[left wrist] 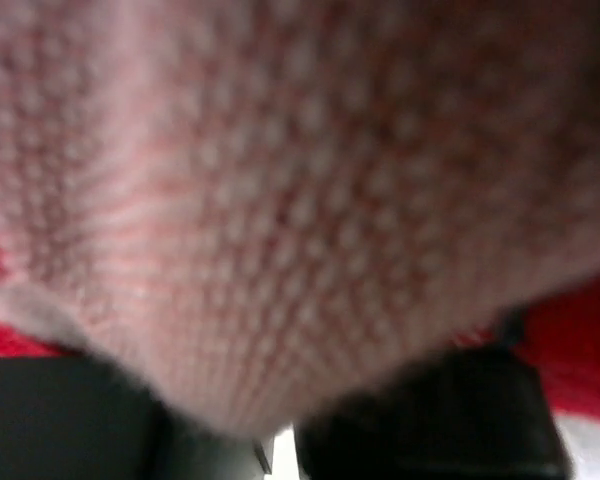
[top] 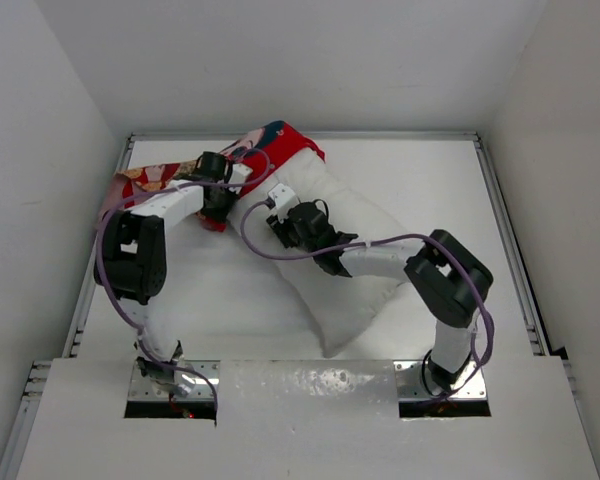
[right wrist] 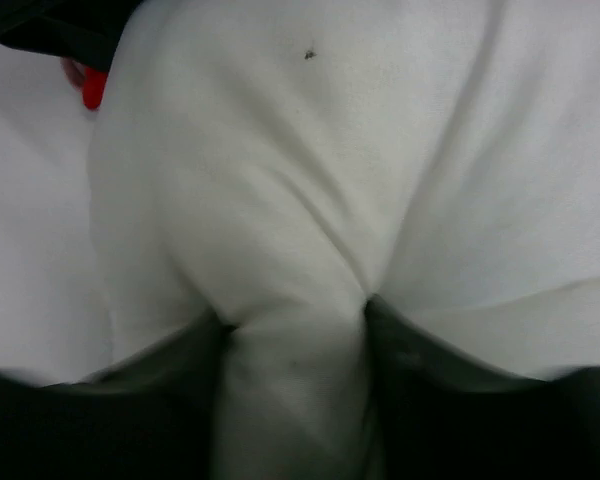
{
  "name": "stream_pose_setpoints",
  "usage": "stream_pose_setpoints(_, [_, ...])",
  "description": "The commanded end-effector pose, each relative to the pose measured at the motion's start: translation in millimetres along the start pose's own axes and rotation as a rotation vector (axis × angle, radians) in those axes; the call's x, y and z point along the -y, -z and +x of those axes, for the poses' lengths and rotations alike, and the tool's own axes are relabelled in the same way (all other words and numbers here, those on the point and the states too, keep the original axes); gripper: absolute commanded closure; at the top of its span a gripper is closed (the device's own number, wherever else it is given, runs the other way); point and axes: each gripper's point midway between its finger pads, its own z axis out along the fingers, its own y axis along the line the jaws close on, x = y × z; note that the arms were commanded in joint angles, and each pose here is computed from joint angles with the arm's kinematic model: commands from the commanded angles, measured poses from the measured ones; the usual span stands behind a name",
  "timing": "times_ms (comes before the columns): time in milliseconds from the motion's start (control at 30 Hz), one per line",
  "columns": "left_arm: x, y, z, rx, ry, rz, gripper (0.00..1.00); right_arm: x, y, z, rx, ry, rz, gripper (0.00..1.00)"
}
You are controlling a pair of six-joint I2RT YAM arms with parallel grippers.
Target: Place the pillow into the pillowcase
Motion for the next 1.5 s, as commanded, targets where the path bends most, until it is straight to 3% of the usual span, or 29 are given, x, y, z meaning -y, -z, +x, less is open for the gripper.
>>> stream_pose_setpoints(0, [-7, -10, -28, 0.088, 0.051, -0.037, 1.0, 8, -18, 21, -0.073, -0.096, 0.074, 0.78])
stream_pose_setpoints(33, [-6, -6, -18, 0.049, 0.056, -0.014, 1.0, 4, -19, 22, -0.079, -0.101, 0.055, 0.99])
stream_pose_setpoints(67, [-2, 4, -27, 0.069, 0.057, 0.03, 1.0, 0, -20, 18, -0.068, -0.104, 0.028, 1.0])
stream_pose_setpoints(133, [8, 22, -14, 0.005, 0.036, 0.118, 1.0, -2, -23, -3, -0.011, -0.158, -0.014, 1.0])
stream_pose_setpoints(167, [21, 42, -30, 0.051, 0.001, 0.218, 1.0, 2, -26, -14, 0.016, -0.198, -0.015, 1.0])
stream_pose_setpoints(333, [78, 112, -29, 0.044, -0.179, 0.565, 1.0, 73, -45, -113, 0.293, -0.696, 0.004, 1.0])
stream_pose_setpoints(533, [113, 176, -50, 0.195, -0.302, 0.796, 1.0, 128, -22, -185, 0.549, -0.814, 0.106, 1.0])
stream_pose_setpoints(700, [99, 200, -81, 0.32, -0.368, 0.732, 1.0, 137, 33, -221, 0.694, -0.819, 0.08, 1.0])
stream_pose_setpoints(800, [75, 194, -97, 0.329, -0.346, 0.594, 1.0, 148, 68, -229, 0.776, -0.822, 0.109, 1.0])
stream_pose_setpoints(900, [74, 196, -106, 0.358, -0.36, 0.583, 1.0, 150, 87, -231, 0.818, -0.841, 0.107, 1.0])
stream_pose_setpoints(1100, [126, 232, -116, 0.489, -0.437, 0.86, 1.0, 141, 81, -235, 0.828, -0.949, 0.056, 1.0])
stream_pose_setpoints(1233, [176, 274, -124, 0.607, -0.47, 1.116, 1.0, 132, 46, -221, 0.757, -0.982, 0.115, 1.0])
stream_pose_setpoints(1467, [181, 345, -141, 0.775, -0.485, 1.223, 1.0, 101, -23, -132, 0.506, -0.991, 0.211, 1.0])
